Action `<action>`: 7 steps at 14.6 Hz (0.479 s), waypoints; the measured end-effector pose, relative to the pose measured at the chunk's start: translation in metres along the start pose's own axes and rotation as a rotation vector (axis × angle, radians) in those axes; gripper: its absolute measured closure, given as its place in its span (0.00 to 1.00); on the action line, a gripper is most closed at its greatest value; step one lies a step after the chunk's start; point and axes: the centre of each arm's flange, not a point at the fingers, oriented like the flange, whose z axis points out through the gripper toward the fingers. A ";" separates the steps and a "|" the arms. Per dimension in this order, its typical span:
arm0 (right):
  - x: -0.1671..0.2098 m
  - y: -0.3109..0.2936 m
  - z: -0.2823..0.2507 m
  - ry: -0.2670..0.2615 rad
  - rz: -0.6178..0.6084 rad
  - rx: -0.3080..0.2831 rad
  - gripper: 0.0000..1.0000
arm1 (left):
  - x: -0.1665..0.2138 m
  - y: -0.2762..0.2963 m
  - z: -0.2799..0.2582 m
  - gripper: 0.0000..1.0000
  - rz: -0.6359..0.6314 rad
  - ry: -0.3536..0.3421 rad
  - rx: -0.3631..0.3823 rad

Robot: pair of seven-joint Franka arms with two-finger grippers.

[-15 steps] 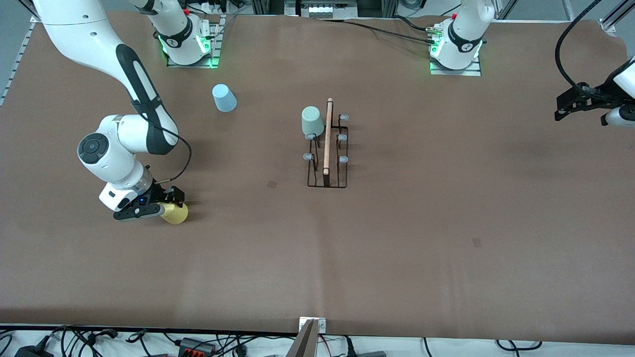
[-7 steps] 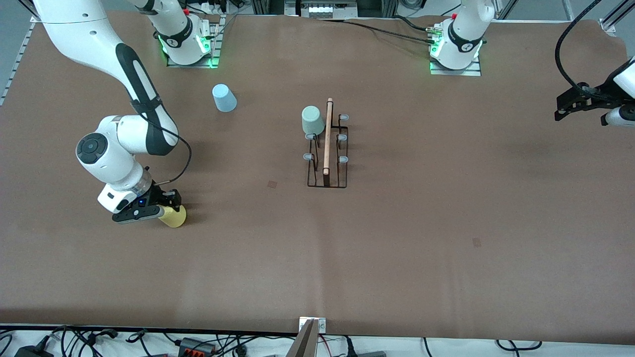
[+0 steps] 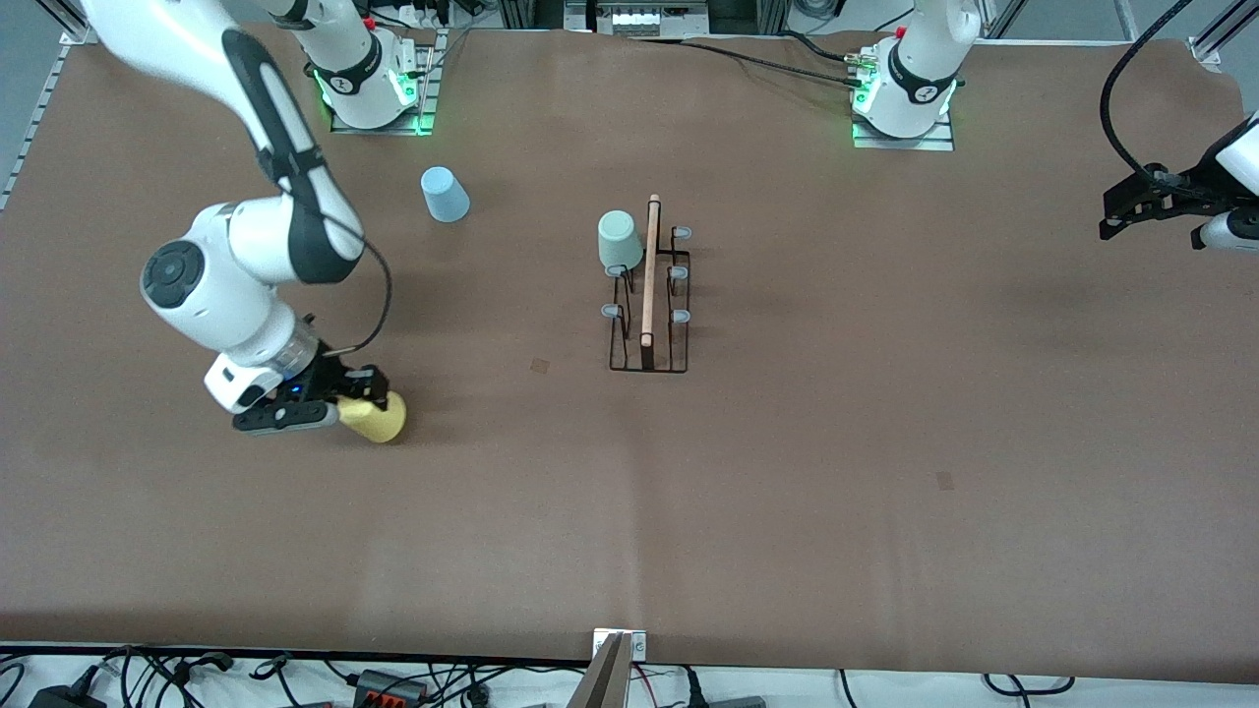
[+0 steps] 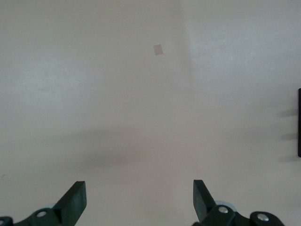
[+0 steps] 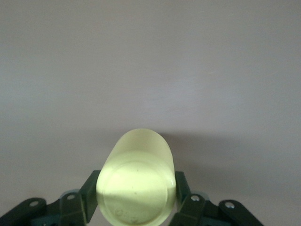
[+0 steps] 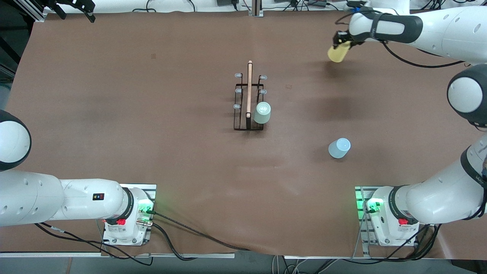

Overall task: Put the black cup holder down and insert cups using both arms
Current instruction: 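Lift the yellow cup with the right gripper and carry it to the rack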

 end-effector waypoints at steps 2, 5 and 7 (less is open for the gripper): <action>-0.015 -0.074 -0.020 -0.036 0.108 0.016 0.33 | 0.000 0.000 0.000 0.00 0.000 0.000 0.000; -0.042 -0.178 -0.048 -0.054 0.251 -0.060 0.33 | 0.000 0.000 0.000 0.00 0.001 0.000 0.000; -0.059 -0.229 -0.058 -0.055 0.337 -0.076 0.33 | 0.000 0.000 0.000 0.00 0.001 0.000 0.000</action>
